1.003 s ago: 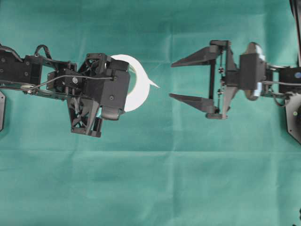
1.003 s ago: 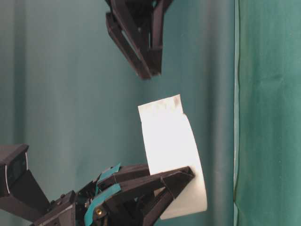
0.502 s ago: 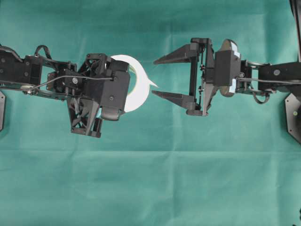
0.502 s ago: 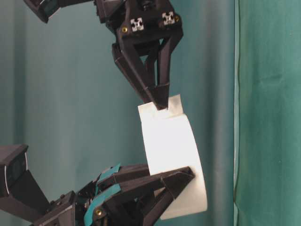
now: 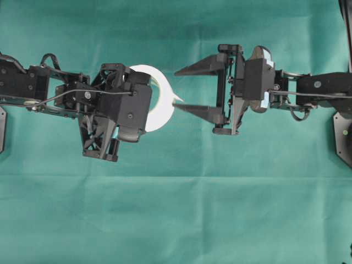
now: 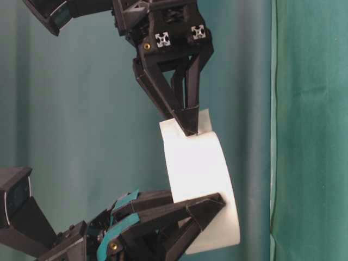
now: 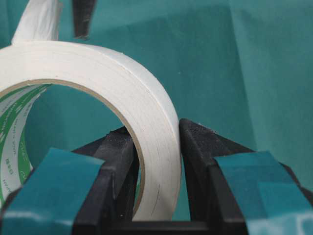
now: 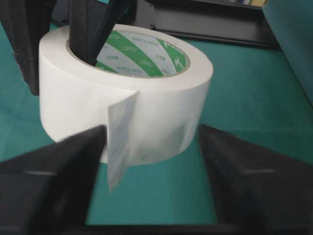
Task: Peel off the duct tape with your right arm.
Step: 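Move the right gripper toward the roll and pinch the tape's free end, then pull the left gripper's roll away from the right gripper, unspooling tape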
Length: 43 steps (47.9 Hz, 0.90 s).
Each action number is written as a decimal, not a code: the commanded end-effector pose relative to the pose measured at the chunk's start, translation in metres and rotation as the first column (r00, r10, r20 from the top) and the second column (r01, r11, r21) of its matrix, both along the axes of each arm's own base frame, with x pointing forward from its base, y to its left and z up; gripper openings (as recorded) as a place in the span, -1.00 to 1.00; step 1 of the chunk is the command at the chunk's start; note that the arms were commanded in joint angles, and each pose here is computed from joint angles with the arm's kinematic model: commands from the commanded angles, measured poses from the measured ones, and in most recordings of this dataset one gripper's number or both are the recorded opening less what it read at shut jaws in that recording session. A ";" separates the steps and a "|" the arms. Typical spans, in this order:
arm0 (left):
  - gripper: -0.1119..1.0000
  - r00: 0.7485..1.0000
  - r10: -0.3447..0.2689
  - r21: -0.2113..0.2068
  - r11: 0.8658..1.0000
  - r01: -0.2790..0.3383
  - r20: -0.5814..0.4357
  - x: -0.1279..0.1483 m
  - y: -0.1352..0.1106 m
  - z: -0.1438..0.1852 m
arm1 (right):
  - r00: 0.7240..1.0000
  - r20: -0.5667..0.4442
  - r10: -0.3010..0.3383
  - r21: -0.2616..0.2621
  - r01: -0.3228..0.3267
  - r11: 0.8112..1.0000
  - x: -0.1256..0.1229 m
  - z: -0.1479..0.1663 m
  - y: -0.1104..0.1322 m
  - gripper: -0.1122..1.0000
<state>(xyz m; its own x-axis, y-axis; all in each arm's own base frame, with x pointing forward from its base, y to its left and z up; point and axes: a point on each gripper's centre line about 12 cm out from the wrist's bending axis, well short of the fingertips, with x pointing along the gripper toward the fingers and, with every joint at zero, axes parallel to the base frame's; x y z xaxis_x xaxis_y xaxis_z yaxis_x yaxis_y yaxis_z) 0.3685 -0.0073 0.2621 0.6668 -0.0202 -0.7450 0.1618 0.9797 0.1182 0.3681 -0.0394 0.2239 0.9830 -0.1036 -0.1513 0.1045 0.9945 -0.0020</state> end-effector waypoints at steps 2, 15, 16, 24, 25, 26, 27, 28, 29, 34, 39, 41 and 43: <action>-0.38 0.999 -0.009 0.003 1.000 0.009 0.038 0.002 -0.002 0.012 | 1.000 0.030 -0.002 -0.007 0.003 1.000 0.003 0.009 -0.002 -0.55; -0.38 0.999 -0.013 0.003 1.000 0.013 0.037 0.002 -0.004 0.011 | 1.000 0.019 0.000 -0.007 0.000 1.000 0.002 0.005 -0.001 -0.97; -0.38 0.999 -0.015 0.003 1.000 0.015 0.037 0.002 -0.004 0.011 | 1.000 0.019 0.000 -0.009 0.000 1.000 0.002 0.005 -0.001 -0.97; -0.38 0.999 -0.018 0.003 1.000 0.018 0.037 0.002 -0.006 0.011 | 1.000 0.018 0.007 -0.016 -0.007 1.000 0.002 0.005 0.000 -0.97; -0.38 0.999 -0.018 0.003 1.000 0.018 0.037 0.002 -0.006 0.011 | 1.000 0.018 0.008 -0.017 -0.008 1.000 0.002 0.005 0.000 -0.97; -0.38 0.999 -0.018 0.003 1.000 0.018 0.037 0.002 -0.006 0.011 | 1.000 0.018 0.008 -0.017 -0.008 1.000 0.002 0.005 0.000 -0.97; -0.38 0.999 -0.018 0.003 1.000 0.018 0.037 0.002 -0.006 0.011 | 1.000 0.018 0.008 -0.017 -0.008 1.000 0.002 0.005 0.000 -0.97; -0.38 0.999 -0.018 0.003 1.000 0.018 0.037 0.002 -0.006 0.011 | 1.000 0.018 0.008 -0.017 -0.008 1.000 0.002 0.005 0.000 -0.97; -0.38 0.999 -0.018 0.003 1.000 0.018 0.037 0.002 -0.006 0.011 | 1.000 0.018 0.008 -0.017 -0.008 1.000 0.002 0.005 0.000 -0.97; -0.38 0.999 -0.018 0.003 1.000 0.018 0.035 0.002 -0.006 0.011 | 1.000 0.018 0.008 -0.017 -0.008 1.000 0.002 0.005 0.000 -0.97; -0.38 0.999 -0.021 0.003 1.000 0.021 0.034 0.002 -0.007 0.010 | 1.000 0.018 0.005 -0.016 -0.005 1.000 0.002 0.005 -0.001 -0.97; -0.38 0.999 -0.023 0.003 1.000 0.022 0.034 0.001 -0.007 0.010 | 1.000 0.015 0.006 -0.016 -0.006 1.000 0.001 0.005 -0.001 -0.97; -0.38 0.999 -0.024 0.003 1.000 0.024 0.032 0.001 -0.008 0.010 | 1.000 0.018 0.005 -0.017 -0.005 1.000 0.001 0.005 -0.001 -0.97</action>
<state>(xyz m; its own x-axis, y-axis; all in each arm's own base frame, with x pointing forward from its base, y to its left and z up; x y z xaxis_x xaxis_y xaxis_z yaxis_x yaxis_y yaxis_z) 0.3684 -0.0089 0.2621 0.6667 -0.0225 -0.7450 0.1656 0.9790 0.1187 0.3685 -0.0379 0.2211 0.9828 -0.0942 -0.1589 0.0929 0.9956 -0.0153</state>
